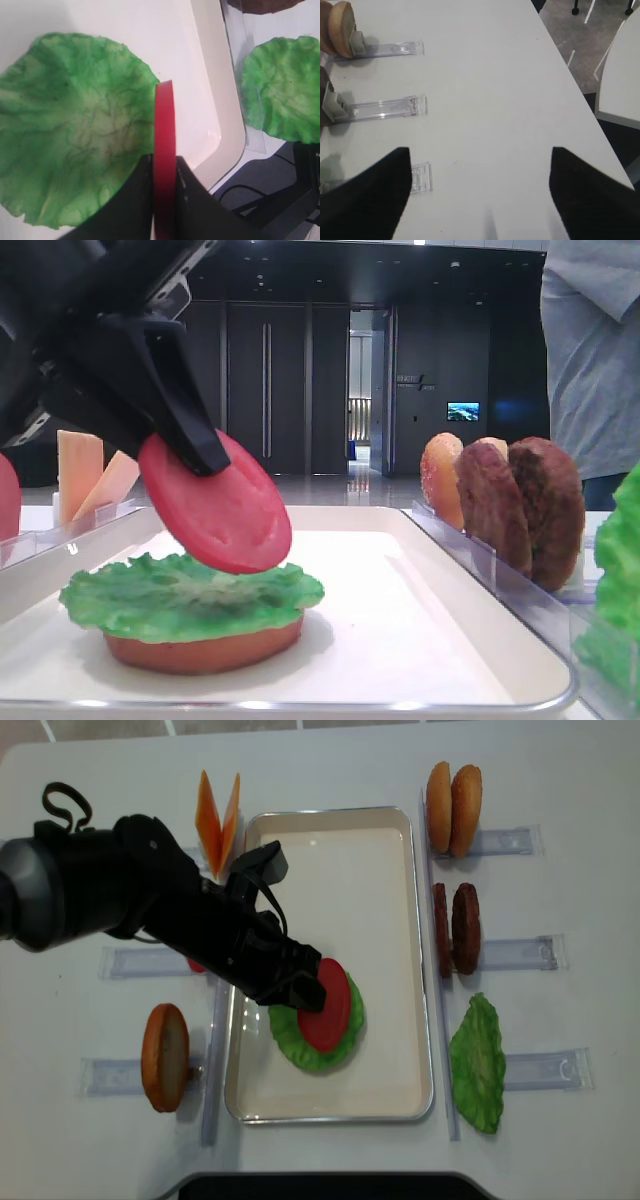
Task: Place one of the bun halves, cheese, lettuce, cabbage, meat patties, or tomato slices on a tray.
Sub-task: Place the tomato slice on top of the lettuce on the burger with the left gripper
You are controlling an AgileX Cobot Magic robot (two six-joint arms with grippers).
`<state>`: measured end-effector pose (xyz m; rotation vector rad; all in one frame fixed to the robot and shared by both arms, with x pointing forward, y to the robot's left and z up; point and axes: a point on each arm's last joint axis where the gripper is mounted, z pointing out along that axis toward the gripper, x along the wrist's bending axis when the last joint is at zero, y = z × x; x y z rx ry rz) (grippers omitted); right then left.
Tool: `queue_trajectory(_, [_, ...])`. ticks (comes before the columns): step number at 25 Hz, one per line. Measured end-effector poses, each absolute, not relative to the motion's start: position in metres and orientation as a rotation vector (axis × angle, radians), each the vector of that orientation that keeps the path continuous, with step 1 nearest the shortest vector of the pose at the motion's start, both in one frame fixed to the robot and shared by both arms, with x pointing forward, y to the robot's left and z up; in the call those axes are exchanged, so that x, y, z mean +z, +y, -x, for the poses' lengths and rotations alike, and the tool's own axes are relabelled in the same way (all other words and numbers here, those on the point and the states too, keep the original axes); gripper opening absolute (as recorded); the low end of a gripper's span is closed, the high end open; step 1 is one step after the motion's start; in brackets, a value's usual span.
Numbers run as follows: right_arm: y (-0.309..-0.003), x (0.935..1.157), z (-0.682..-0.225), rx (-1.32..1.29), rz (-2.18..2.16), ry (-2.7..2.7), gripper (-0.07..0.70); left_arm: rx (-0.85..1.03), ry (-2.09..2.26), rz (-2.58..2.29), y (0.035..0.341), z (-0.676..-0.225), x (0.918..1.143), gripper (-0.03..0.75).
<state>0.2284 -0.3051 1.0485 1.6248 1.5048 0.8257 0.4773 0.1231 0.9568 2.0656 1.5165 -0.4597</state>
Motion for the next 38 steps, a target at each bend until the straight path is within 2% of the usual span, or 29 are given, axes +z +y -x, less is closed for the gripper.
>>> queue_trajectory(19, [-0.305, 1.049, -0.228, 0.826, -1.625, 1.505, 0.539, -0.433, 1.473, -2.040, 0.121, -0.480, 0.959, 0.051])
queue_trajectory(26, [-0.305, 1.049, -0.228, 0.826, -1.625, 1.505, 0.539, -0.479, 1.501, -2.062, 0.120, -0.481, 0.946, 0.051])
queue_trajectory(38, [-0.305, 1.049, -0.228, 0.826, -1.625, 1.505, 0.539, -0.480, 1.500, -2.074, 0.120, -0.481, 0.945, 0.051])
